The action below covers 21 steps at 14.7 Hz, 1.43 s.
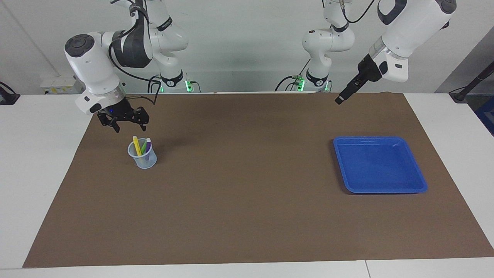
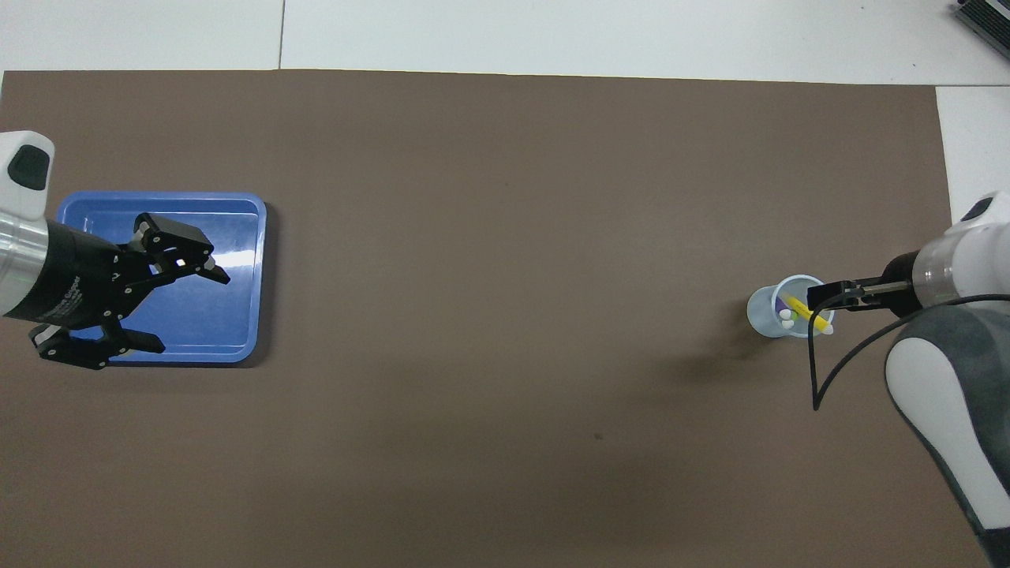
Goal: Right arm passes pens to left for tray arrangement
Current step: 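Reach the right gripper into the cup while the left gripper opens, then close the right gripper on the yellow pen in the cup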
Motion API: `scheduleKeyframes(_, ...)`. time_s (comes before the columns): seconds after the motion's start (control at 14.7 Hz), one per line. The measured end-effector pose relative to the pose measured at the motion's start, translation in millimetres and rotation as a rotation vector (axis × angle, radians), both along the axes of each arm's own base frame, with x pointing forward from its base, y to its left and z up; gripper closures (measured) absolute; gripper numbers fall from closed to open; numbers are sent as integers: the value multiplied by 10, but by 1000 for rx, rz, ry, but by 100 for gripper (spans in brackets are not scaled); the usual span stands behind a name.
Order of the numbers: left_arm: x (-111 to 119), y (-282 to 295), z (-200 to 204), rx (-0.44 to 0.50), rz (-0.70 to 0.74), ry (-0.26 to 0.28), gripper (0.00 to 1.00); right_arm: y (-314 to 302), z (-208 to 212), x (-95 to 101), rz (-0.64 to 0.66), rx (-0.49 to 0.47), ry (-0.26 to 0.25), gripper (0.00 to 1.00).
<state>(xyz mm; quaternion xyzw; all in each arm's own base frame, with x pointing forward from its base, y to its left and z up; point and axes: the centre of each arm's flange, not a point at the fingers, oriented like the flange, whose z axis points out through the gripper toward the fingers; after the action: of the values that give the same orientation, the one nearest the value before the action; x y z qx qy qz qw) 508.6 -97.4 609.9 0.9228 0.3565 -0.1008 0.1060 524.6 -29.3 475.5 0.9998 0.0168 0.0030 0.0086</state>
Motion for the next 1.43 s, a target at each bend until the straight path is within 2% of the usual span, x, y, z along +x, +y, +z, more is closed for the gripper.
scheduleKeyframes(0.81,-118,147,-315,8,100,-17,0,-131,-453,-63,18,-33,50,0)
scheduleKeyframes(0.88,-128,149,-328,8,102,-17,0,-135,-485,-62,18,-33,49,9)
scheduleKeyframes(0.95,-132,151,-334,9,103,-18,0,-135,-519,-62,19,-34,48,10)
scheduleKeyframes(1.43,-140,126,-463,18,211,-13,0,-128,-728,-91,22,-34,55,10)
